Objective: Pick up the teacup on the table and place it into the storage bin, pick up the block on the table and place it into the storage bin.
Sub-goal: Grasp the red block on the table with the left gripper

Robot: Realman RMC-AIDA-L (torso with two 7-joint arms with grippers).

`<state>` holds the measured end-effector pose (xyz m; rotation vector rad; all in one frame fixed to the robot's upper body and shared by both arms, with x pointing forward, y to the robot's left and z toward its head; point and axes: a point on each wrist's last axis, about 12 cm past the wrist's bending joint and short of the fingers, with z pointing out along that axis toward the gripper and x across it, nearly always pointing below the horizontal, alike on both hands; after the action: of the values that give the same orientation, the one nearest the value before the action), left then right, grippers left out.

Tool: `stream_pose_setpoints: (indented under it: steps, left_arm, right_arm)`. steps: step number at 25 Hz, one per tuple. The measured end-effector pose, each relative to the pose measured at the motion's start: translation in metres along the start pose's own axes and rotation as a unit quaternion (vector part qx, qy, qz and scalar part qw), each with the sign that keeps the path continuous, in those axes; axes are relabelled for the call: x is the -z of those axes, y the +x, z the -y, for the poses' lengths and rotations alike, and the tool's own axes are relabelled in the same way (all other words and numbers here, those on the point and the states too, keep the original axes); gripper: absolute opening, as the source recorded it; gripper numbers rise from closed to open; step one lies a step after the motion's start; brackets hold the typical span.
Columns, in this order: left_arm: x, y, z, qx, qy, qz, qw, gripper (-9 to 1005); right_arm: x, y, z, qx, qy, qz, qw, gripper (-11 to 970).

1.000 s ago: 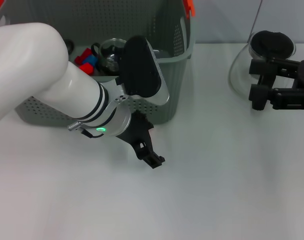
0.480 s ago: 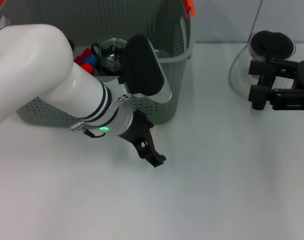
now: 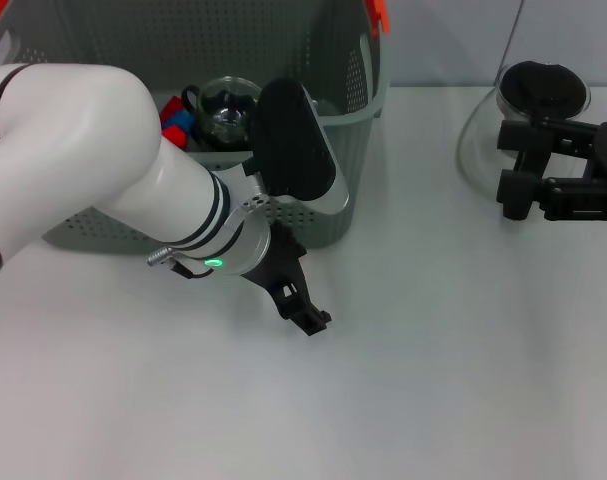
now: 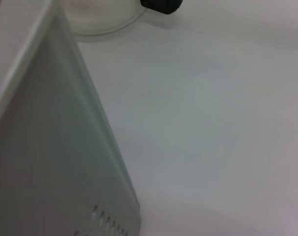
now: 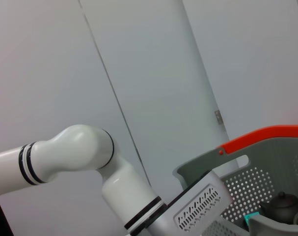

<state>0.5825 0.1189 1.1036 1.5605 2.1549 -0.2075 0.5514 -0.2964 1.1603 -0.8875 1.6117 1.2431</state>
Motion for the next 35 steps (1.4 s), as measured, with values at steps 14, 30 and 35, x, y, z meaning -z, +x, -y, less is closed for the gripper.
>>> stream_pose_setpoints:
  steps: [14, 30, 35]
  left_arm:
    - [-0.0042, 0.0004, 0.0015, -0.003, -0.010, -0.007, 1.000, 950]
    - [-0.0050, 0.0014, 0.0020, -0.001, -0.009, -0.009, 1.000, 950]
    - [-0.0053, 0.0014, 0.0026, -0.003, -0.008, -0.011, 1.000, 950]
  right_arm:
    - [0.0001, 0.0001, 0.0002, 0.001, 0.001, 0.000, 1.000, 945]
    - [0.0001, 0.0001, 0.0000, 0.000, 0.000, 0.000, 1.000, 945]
    - [0.0001, 0.0001, 0.0000, 0.000, 0.000, 0.000, 1.000, 945]
